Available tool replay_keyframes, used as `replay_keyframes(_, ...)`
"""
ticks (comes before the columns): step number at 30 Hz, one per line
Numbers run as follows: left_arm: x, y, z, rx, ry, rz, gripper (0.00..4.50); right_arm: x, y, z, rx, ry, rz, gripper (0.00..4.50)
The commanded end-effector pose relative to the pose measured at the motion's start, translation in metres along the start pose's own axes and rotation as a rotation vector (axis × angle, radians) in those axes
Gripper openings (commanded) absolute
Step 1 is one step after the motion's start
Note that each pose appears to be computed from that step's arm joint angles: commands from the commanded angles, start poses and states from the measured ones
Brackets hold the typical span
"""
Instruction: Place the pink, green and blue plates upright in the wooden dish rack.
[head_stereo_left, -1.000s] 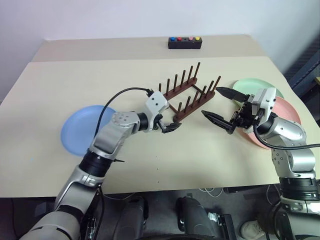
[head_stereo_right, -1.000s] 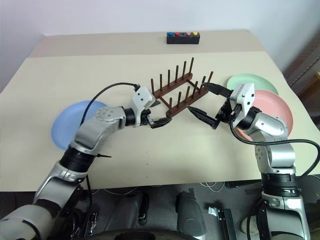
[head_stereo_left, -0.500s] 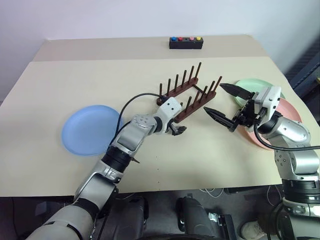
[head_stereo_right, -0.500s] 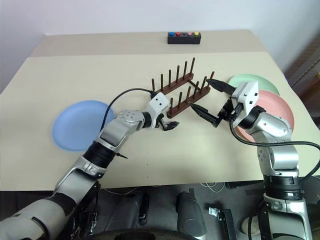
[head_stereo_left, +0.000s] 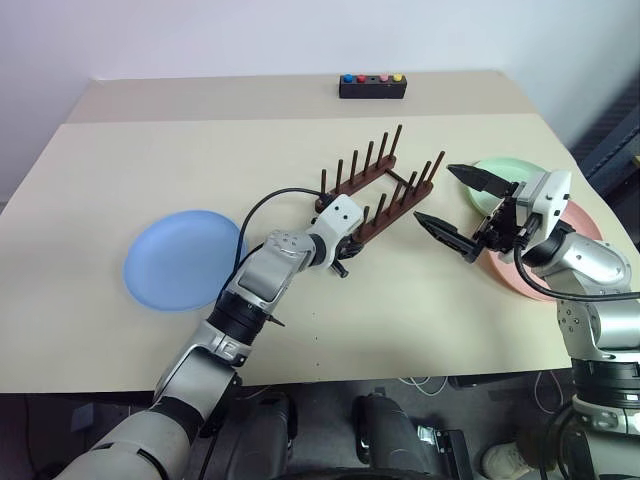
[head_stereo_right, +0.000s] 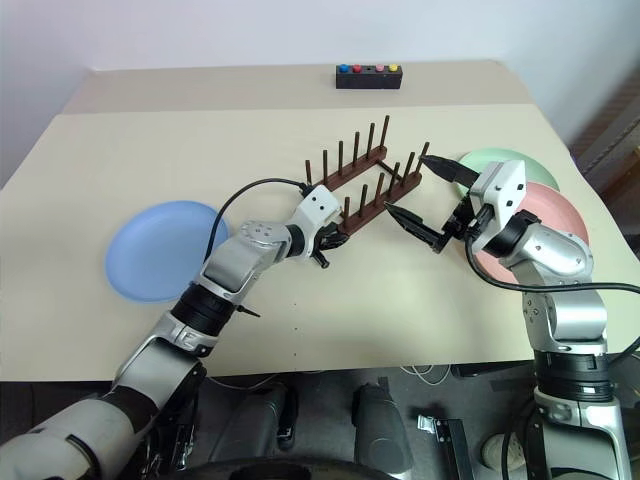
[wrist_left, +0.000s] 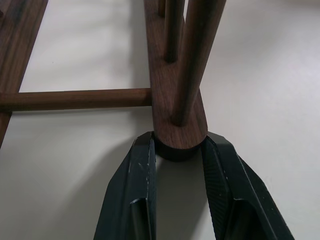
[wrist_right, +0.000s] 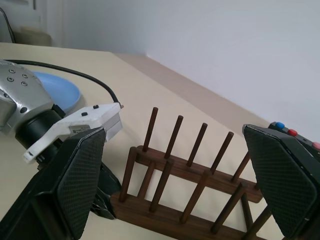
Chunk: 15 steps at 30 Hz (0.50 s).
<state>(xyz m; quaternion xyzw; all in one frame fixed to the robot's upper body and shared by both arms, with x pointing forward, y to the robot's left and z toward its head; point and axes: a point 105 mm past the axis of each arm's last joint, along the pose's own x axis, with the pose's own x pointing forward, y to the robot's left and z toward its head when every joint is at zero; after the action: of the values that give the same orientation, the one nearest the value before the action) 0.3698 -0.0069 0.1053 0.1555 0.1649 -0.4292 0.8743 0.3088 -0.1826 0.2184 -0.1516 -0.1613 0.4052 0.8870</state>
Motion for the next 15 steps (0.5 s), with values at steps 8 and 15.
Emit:
replay_keyframes(8,-0.021,0.038,0.023,0.037,-0.08,0.031,0.67,-0.011,-0.041,0.026,-0.127,-0.08,-0.179,4.5)
replay_keyframes(15,-0.044,0.043,0.032,0.135,-0.122,-0.176,0.67,-0.014,-0.054,0.029,-0.145,-0.114,-0.229,4.5)
